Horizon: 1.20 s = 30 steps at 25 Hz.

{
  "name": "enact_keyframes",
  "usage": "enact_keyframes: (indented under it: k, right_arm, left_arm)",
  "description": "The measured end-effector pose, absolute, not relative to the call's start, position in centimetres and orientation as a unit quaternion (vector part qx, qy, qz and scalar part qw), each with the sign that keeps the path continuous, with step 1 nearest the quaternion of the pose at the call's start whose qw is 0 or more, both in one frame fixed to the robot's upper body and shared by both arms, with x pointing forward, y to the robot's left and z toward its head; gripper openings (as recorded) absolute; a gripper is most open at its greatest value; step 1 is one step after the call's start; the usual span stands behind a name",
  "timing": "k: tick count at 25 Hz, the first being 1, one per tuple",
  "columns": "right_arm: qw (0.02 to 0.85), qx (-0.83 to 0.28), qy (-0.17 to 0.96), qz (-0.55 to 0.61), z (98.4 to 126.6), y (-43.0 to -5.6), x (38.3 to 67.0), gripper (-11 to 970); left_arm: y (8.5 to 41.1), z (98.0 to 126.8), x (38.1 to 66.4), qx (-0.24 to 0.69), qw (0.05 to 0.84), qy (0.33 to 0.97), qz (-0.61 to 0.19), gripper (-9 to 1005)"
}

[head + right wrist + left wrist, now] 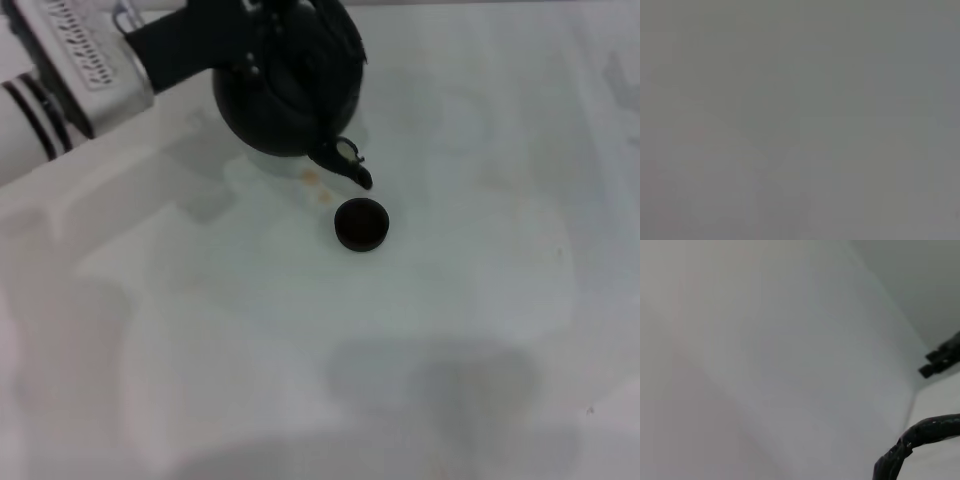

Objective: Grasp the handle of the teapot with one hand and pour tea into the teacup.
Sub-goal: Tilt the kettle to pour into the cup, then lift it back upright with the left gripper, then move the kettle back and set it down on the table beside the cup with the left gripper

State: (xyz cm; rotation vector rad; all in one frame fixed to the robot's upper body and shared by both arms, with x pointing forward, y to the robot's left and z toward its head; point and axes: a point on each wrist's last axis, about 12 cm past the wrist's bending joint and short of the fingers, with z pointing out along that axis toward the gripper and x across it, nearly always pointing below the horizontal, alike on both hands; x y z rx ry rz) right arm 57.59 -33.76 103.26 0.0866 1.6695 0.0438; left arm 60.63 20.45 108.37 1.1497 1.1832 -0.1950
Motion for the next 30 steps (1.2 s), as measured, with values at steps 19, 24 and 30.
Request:
enact_keyframes:
  k: [19,24,30]
  right_arm:
    - [0.680,0.020,0.733,0.026,104.1,-32.9,58.7,849]
    - [0.682,0.007,0.731,0.031,104.4,-32.4,59.1,849]
    - [0.688,-0.002,0.725,0.037,105.0,-31.8,59.9,849]
  left_arm:
    - [26.3,103.7,52.2,0.159,0.763,0.620,-0.093,97]
    - [27.5,101.7,48.3,0.039,0.755,0.649,-0.083,98]
    - [27.7,100.6,46.1,0.014,0.742,0.665,-0.083,98]
